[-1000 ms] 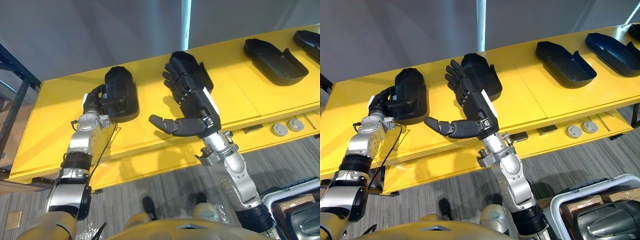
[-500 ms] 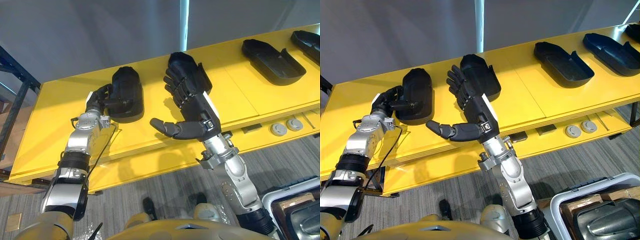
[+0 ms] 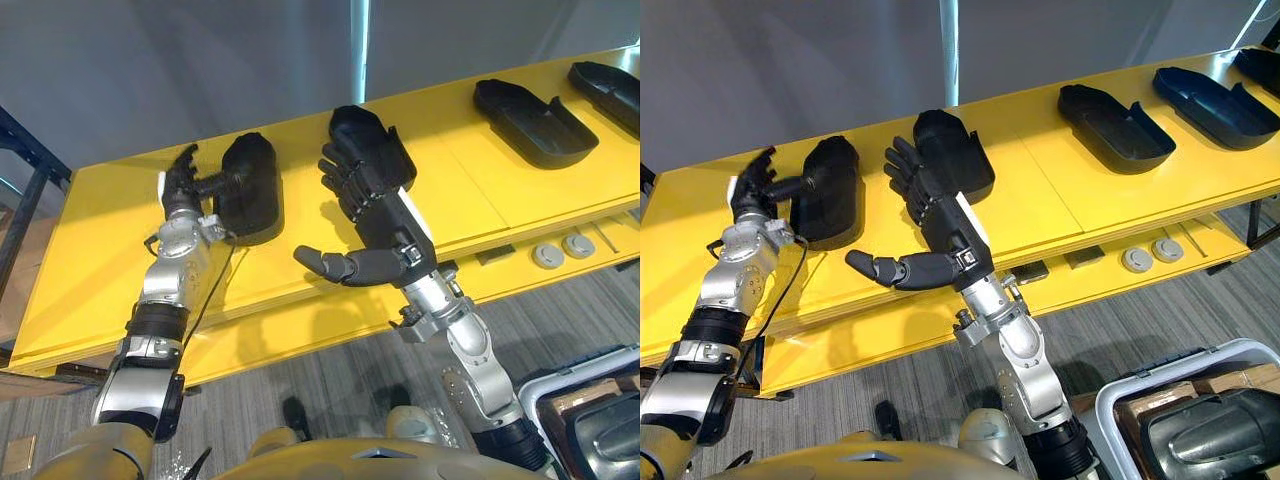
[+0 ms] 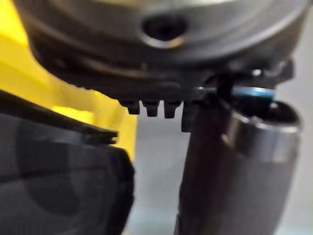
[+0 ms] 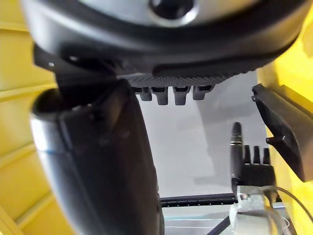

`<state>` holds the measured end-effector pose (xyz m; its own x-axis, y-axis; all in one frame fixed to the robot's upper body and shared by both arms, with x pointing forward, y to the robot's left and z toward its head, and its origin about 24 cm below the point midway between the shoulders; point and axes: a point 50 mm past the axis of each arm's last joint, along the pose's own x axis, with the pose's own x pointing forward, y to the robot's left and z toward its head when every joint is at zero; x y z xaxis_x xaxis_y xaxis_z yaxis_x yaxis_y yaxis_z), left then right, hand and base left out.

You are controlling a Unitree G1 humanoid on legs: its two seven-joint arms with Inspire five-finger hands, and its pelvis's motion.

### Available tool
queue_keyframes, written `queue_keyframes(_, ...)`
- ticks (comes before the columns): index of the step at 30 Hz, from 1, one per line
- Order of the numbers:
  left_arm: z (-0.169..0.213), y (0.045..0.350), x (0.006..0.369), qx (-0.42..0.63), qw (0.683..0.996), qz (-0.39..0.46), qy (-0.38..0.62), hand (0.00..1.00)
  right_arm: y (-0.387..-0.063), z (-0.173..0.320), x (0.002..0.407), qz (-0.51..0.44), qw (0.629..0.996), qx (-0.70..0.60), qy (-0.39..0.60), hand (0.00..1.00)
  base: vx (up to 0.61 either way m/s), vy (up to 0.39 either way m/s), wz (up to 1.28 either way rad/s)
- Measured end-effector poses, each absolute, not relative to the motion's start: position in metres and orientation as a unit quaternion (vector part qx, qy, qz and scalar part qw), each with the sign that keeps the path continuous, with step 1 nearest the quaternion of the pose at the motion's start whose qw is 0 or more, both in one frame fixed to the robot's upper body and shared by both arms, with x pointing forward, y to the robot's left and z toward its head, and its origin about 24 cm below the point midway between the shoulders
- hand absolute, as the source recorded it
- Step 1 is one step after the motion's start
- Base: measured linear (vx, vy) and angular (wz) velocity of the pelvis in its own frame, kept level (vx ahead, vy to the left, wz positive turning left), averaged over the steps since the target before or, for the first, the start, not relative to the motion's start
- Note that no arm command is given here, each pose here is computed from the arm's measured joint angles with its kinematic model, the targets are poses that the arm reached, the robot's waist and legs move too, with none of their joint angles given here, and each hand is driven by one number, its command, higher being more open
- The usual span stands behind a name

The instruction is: Walk over and take three plastic housings, then place them on the shelf

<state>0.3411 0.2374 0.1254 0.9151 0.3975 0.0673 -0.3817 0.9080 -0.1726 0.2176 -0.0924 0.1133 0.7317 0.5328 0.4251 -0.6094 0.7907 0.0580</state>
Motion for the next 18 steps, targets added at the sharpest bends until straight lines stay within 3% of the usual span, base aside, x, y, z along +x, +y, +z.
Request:
queue_keyframes(8,0.197,0.217,0.318,-0.14,0.945,0.195,-0.222,1.0,-0.087,0.111,0.217,0.318,0.925,0.086,-0.188,1.0,0.0,0.0,0.04)
queue_keyframes(14,0.215,0.226,0.293,-0.103,0.922,0.231,-0.292,1.0,-0.081,0.108,0.214,0.352,0.916,0.076,-0.177,1.0,0.0,-0.002,0.05)
queue_keyframes(18,0.214,0.22,0.26,-0.071,0.923,0.182,-0.332,1.0,-0.076,0.107,0.212,0.431,0.887,0.057,-0.157,1.0,0.04,-0.011,0.23)
